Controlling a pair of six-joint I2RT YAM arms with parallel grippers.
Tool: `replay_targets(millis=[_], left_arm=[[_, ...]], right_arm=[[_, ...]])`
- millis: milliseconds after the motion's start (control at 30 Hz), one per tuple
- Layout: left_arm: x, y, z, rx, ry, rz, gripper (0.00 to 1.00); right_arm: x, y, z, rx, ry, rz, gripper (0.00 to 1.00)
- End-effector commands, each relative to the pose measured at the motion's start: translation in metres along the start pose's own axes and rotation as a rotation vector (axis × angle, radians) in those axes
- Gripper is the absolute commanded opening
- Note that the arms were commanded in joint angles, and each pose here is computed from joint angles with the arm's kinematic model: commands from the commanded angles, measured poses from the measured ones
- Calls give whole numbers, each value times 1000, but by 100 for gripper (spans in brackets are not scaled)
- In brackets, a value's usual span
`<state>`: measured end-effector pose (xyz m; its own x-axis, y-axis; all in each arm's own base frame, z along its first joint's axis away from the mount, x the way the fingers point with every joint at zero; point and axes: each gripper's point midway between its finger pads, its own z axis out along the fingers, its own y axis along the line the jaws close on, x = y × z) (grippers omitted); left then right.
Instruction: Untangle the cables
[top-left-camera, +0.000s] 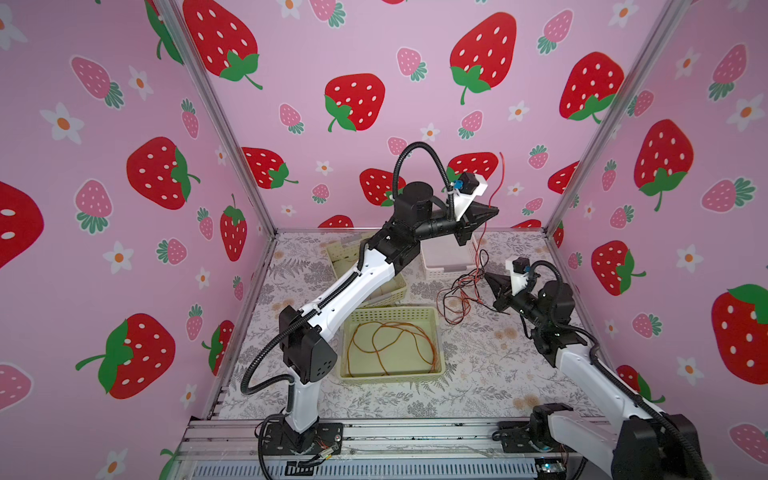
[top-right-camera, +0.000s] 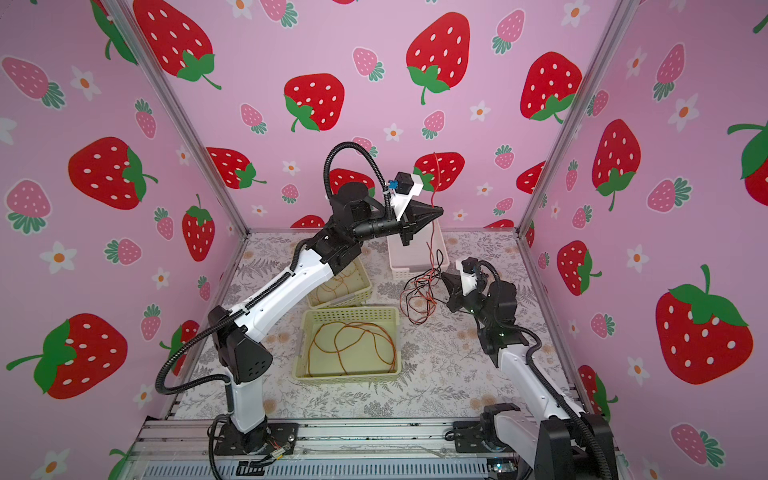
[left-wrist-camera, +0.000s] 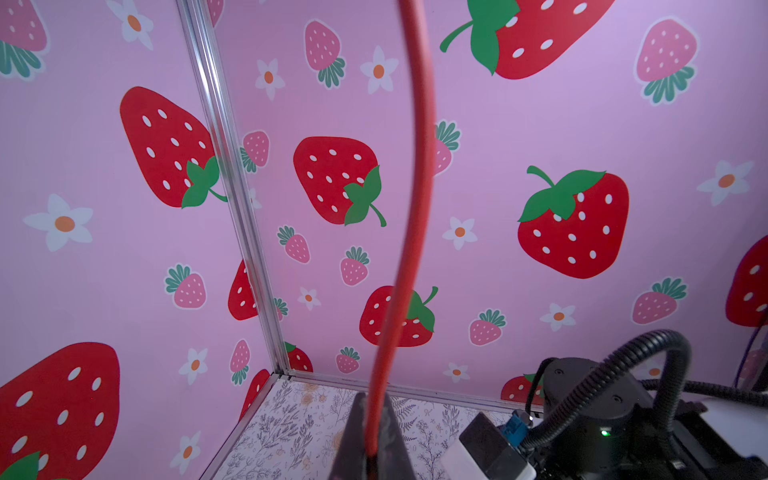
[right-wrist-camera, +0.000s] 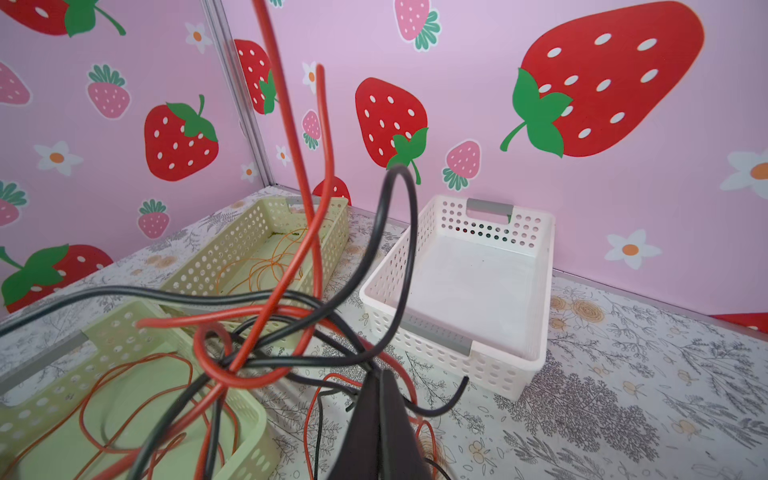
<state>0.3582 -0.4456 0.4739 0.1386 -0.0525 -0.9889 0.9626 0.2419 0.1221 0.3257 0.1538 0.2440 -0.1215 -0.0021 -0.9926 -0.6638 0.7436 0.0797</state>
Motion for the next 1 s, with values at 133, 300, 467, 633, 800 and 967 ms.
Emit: replay_targets(millis=[133, 300, 467, 633, 800, 967], left_arm=[[-18, -2, -9, 10, -42, 22, 0], [-14, -5, -6, 23, -38, 15, 0], [-13, -6, -6, 26, -38, 17, 0], [-11, -9, -5, 35, -34, 22, 0], [-10, -14, -2, 45, -36, 21, 0], [-10, -16, -1, 49, -35, 21, 0]], right_arm=[[-29, 31, -18, -201, -148, 135, 47], [-55, 31, -22, -202, -215, 207, 49], [-64, 17, -11, -170, -207, 345, 50], [-73, 14, -2, -199, -224, 413, 50], [-62, 4, 20, -168, -137, 457, 45], [-62, 2, 27, -181, -135, 474, 42]])
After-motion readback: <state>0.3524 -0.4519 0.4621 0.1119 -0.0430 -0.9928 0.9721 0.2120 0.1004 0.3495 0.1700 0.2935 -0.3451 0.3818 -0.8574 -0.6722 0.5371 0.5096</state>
